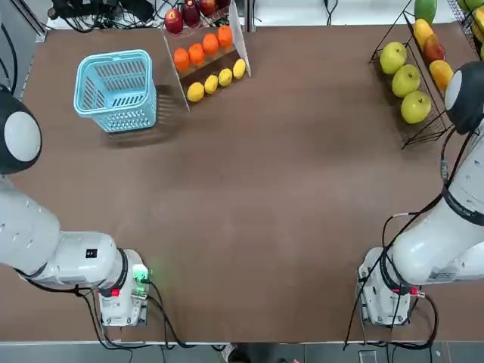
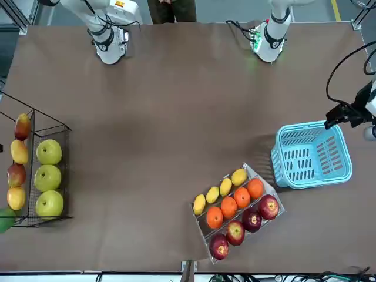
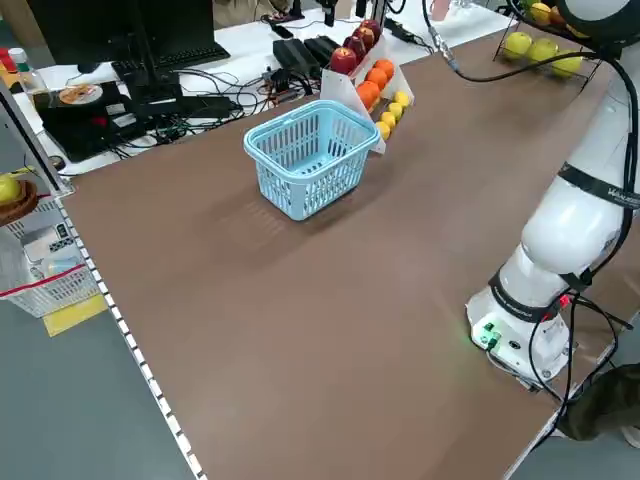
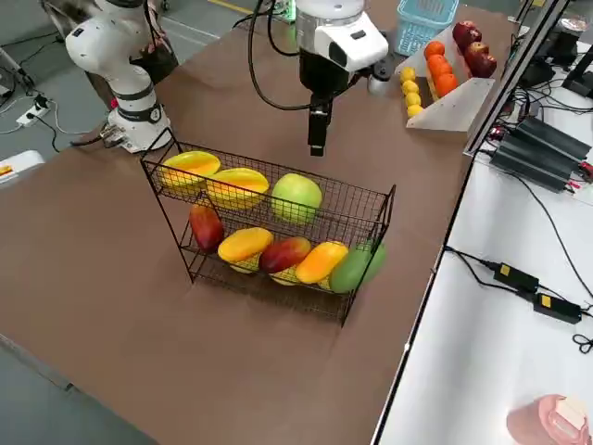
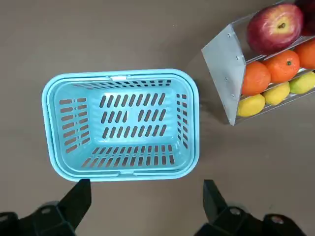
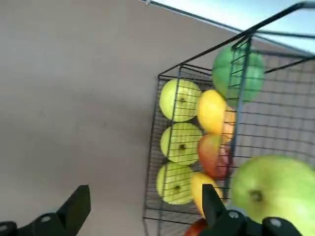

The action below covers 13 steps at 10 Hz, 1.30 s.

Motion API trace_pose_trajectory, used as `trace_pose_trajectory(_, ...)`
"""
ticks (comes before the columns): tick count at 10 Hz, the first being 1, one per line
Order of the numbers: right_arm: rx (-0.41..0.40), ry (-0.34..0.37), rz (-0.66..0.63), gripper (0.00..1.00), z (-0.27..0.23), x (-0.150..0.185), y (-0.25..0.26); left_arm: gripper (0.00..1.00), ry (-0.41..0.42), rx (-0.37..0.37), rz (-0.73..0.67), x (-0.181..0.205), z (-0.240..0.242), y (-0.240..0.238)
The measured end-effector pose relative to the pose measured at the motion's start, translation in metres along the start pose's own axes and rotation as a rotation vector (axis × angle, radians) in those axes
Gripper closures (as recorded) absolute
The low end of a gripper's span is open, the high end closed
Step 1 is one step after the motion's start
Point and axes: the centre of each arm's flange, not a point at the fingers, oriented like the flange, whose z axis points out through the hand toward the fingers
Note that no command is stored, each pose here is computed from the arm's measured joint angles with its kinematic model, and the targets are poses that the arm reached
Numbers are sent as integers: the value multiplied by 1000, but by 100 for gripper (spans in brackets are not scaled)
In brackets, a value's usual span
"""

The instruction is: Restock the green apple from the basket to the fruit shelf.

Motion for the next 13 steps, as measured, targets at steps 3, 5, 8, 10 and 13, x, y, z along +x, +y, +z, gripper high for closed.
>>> trace_pose_trajectory(3, 32, -17, 152, 0, 17, 6, -32, 0, 1, 0, 0, 0, -1, 0)
trace_pose_trajectory(5, 58, -13, 261, 0, 9, 7, -65, 0, 2, 0, 0, 0, -1, 0)
trace_pose_trajectory(8, -24, -60, 328, 0, -19, 6, -166, 0, 2, 0, 1, 0, -1, 1)
trace_pose_trajectory(10, -72, -74, 317, 0, -47, -11, -204, 0, 3, 0, 3, 0, -1, 2)
trace_pose_trajectory(13, -98, -91, 309, 0, -59, -34, -183, 0, 4, 0, 1, 0, -2, 1)
